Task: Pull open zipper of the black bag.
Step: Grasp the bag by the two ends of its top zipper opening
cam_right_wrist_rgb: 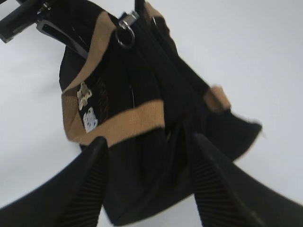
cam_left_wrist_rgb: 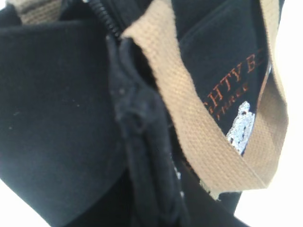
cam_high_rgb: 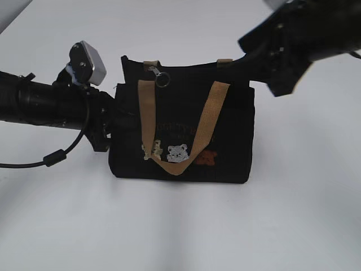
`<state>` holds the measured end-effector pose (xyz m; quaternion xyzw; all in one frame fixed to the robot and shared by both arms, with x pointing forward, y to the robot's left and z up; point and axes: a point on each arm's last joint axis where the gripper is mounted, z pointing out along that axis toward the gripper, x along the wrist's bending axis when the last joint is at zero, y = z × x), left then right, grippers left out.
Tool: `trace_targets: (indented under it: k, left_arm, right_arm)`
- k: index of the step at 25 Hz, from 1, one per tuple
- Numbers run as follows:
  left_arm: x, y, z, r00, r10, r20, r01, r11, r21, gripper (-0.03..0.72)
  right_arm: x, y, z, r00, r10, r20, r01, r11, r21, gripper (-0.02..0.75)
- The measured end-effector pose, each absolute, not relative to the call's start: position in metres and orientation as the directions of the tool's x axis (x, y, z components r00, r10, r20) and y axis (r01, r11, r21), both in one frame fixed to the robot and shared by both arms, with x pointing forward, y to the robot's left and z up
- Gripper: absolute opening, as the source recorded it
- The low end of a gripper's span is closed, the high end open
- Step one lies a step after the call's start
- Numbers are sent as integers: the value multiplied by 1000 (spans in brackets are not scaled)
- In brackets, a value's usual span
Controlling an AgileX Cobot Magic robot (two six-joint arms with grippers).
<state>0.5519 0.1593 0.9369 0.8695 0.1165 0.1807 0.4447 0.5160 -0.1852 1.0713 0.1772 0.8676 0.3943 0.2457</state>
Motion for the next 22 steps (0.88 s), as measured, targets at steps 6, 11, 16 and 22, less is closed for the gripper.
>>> trace_targets:
  k: [6,11,16,22]
  left_arm:
    - [552,159,937,908,363,211,42,-577,815,66]
    - [552,159,937,908,363,210,42,-577,816,66]
    - [552,159,937,908,363,210,42,-577,816,66]
    - [552,159,937,908,363,211,42,-577,815,66]
  right_arm:
    - [565,-126,1052,-853,366,-372,-19,690,724,421]
    - [577,-97,1033,-863,326,-386,-47,708,704,421]
    - [575,-75,1013,-864,296,-408,-69,733,677,356]
    - [576,-71,1014,-847,339,-409,-44,722,690,2]
